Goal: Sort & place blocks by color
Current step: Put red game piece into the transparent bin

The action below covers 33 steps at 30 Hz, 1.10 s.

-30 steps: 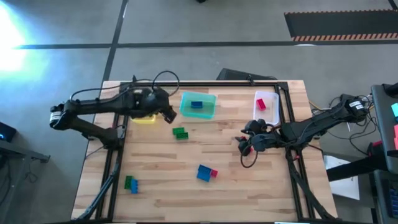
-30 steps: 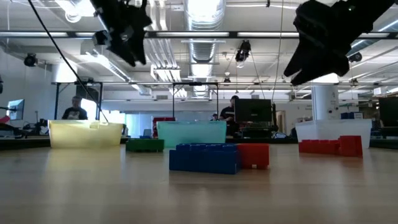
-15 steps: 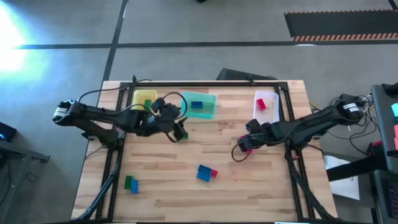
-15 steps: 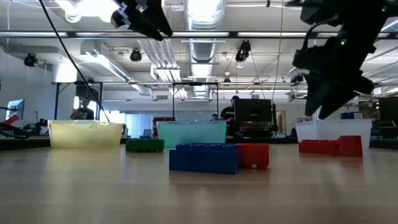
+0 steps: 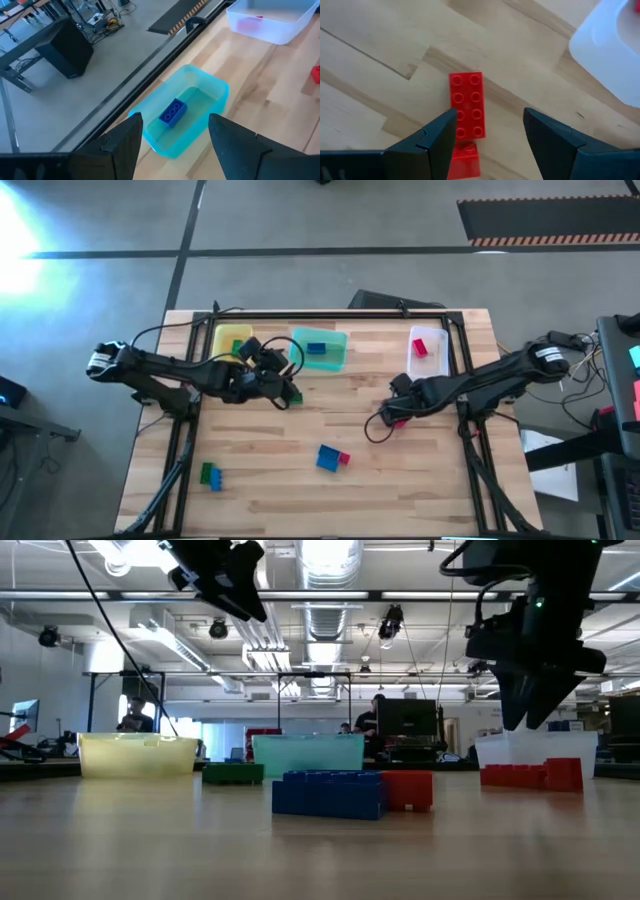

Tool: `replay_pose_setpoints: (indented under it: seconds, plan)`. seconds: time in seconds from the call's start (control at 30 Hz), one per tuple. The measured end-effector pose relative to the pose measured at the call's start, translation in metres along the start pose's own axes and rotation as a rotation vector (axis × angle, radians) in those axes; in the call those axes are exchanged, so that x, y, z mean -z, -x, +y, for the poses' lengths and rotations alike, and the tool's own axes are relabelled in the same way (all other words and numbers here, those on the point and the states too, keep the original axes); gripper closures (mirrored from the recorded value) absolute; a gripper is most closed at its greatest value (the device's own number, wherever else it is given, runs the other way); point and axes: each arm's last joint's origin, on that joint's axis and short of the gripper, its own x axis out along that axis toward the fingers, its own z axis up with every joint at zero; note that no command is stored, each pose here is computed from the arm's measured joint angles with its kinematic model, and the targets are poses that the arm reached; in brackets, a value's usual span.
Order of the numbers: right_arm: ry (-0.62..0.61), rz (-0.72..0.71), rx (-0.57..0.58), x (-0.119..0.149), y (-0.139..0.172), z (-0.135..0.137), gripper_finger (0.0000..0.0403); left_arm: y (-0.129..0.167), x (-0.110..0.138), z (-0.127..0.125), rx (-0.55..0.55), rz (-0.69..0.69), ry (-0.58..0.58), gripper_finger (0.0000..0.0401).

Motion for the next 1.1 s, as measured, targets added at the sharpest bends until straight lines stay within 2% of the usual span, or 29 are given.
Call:
replay_pose_setpoints:
  seconds: [0.47,0.77,1.1]
  plan:
    - [0.108,0.042,0.085,-0.006,-0.017,0.03,0.0184,-0.004,0.008,-0.002,-0.005,0.016,-0.018,0.0189]
    - [0.143,0.135,0.113,-0.004,-0.033,0.03,0.0184,-0.004,0.009,-0.002,-0.005,0.017,-0.016,0.0189]
    - [0.149,0.16,0.083,-0.005,-0.031,0.03,0.0184,-0.004,0.009,-0.002,-0.005,0.017,-0.016,0.0189]
